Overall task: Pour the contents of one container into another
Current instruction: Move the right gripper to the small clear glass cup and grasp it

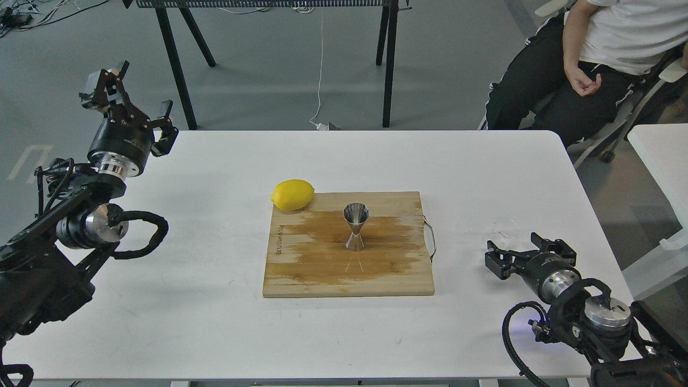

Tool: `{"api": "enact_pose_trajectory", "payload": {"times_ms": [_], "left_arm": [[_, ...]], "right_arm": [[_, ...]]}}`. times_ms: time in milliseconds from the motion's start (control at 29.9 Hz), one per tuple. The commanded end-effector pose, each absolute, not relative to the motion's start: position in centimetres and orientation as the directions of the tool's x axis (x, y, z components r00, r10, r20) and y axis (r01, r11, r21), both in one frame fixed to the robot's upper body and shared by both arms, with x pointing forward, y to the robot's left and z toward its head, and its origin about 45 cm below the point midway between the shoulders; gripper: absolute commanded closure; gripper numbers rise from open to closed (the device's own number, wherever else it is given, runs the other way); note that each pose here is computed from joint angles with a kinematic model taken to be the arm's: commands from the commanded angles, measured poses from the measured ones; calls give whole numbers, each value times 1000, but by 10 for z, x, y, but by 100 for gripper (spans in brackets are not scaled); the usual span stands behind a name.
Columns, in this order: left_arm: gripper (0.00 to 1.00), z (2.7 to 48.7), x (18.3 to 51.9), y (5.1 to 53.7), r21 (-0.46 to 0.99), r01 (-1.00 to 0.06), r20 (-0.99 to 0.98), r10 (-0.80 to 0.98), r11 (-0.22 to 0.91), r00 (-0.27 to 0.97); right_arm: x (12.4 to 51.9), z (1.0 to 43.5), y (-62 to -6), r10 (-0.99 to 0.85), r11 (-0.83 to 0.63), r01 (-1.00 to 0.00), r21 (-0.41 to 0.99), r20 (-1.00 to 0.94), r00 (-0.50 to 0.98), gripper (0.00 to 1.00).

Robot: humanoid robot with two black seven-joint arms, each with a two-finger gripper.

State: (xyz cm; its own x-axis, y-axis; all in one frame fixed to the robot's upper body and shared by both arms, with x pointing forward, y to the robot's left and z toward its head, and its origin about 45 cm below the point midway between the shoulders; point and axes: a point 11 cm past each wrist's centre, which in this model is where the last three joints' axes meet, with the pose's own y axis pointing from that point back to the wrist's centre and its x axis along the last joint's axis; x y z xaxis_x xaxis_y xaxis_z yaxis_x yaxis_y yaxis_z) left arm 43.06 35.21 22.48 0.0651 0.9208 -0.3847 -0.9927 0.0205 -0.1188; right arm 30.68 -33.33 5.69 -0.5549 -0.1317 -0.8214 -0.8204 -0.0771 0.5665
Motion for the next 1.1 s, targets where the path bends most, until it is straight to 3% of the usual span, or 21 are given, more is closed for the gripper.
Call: {"api": "enact_pose_trajectory", "payload": {"times_ms": [0, 401, 468, 602, 702, 1070], "left_arm": [[0, 226, 431, 355, -122, -992, -381, 923, 18, 63], [0, 229, 431, 356, -126, -992, -383, 922, 14, 62], [0, 229, 431, 356, -126, -992, -383, 922, 14, 62], [0, 228, 431, 356, -126, -992, -384, 921, 15, 62], [0, 229, 432, 355, -128, -992, -384, 921, 16, 64], [0, 230, 432, 356, -130, -991, -382, 922, 15, 64]], "right_arm": [[313, 57, -334, -131, -74, -820, 568, -821, -556, 6], [330, 49, -330, -110, -63, -805, 590, -806, -582, 16], [331, 50, -329, -110, -69, -805, 590, -806, -581, 22], [332, 50, -330, -112, -69, -809, 583, -811, -575, 51], [332, 51, -329, -113, -71, -812, 579, -814, -570, 64], [333, 57, -322, -114, -95, -829, 551, -833, -541, 67]]}}
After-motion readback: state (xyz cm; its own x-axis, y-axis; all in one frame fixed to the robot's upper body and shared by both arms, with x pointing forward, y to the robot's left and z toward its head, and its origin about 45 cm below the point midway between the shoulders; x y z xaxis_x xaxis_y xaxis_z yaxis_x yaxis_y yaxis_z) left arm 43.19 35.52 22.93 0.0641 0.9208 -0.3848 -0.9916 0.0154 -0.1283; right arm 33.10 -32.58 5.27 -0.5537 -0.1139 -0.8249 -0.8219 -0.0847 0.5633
